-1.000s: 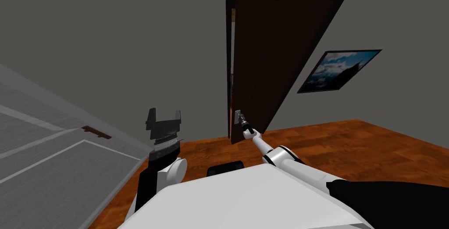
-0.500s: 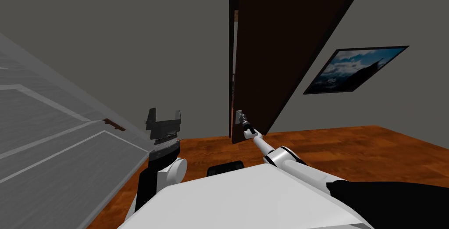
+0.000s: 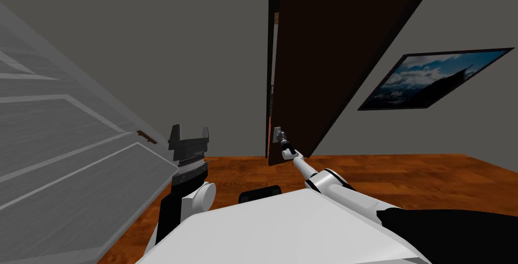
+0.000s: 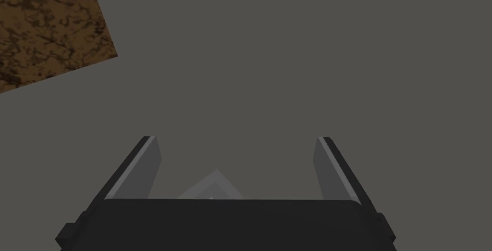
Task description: Pull the door open
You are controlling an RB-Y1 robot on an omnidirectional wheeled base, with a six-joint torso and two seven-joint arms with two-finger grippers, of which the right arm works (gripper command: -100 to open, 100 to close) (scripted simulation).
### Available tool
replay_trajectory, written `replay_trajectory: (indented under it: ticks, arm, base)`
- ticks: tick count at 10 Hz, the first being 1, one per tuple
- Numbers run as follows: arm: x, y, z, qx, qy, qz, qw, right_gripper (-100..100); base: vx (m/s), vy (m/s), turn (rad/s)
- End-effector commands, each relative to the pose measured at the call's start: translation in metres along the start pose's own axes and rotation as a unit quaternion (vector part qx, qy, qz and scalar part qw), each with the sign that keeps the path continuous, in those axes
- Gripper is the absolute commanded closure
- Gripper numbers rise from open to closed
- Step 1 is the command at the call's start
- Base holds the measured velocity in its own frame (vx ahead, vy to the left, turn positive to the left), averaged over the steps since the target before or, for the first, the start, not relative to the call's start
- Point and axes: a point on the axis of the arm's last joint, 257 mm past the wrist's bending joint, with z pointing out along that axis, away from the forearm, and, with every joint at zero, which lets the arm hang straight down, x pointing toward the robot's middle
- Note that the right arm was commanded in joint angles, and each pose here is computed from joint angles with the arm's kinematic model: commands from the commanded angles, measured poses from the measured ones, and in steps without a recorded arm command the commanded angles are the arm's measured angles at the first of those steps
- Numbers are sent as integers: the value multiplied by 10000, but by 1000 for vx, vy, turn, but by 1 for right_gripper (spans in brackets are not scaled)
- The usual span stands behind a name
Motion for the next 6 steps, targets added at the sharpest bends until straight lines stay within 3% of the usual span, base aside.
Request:
replay_trajectory:
  ticks: [1,4,5,6]
  arm:
    - [-31,59,2,-66,-53,392,9992,100]
    - [-83,86,-4,-99,-116,718,9973,100]
    - [-132,111,-10,-134,-176,1018,9946,100]
    - [-132,111,-10,-134,-176,1020,9945,100]
  base:
    - [-43,-30,119]
    - [-32,-31,79]
    - [-38,-40,140]
    - [-29,-33,61]
